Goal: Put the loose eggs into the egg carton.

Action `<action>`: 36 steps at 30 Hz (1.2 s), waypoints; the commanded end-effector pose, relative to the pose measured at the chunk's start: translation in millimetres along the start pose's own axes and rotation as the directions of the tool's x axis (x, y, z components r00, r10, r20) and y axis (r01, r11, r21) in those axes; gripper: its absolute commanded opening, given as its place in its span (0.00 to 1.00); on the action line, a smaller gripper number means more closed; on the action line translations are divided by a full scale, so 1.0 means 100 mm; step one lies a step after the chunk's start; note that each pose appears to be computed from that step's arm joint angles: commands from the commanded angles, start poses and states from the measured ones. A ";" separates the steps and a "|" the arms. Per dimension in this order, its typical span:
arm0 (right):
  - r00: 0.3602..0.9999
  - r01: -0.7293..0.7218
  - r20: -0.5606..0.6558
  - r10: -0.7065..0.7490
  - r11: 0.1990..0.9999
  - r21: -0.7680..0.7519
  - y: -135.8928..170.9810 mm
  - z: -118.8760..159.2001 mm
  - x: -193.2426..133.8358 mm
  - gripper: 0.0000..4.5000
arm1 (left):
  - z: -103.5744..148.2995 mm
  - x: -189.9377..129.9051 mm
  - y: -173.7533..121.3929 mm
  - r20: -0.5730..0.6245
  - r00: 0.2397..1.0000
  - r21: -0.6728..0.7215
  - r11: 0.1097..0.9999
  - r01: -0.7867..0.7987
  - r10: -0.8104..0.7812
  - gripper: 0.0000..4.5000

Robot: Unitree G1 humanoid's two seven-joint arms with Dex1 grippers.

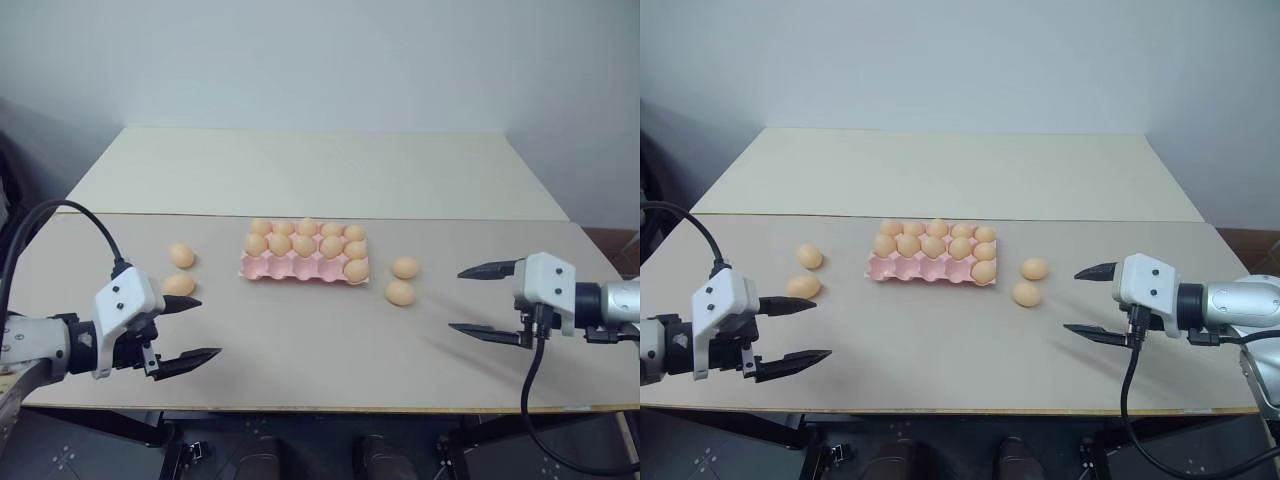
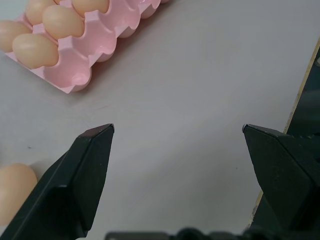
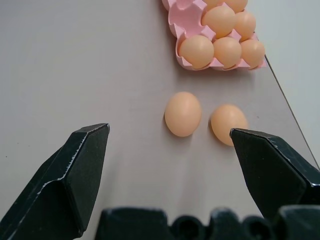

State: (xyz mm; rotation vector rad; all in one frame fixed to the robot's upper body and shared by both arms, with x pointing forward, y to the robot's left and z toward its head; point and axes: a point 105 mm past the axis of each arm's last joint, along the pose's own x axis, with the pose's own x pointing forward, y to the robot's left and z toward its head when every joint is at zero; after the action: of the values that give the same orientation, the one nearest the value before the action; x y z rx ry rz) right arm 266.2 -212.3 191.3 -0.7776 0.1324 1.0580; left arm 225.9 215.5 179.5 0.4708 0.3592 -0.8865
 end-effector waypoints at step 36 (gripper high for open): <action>0.999 0.031 -0.010 -0.031 0.999 0.040 -0.31 -0.07 0.76 1.00 | 0.12 0.18 -0.01 0.004 0.999 0.079 0.996 0.041 -0.042 1.00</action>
State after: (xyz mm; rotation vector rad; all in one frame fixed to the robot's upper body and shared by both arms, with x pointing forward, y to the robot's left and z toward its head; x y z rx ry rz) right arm 327.0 -166.2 164.2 -0.7279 0.1538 1.0475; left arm 237.4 198.5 174.0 0.4983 0.3592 -0.9375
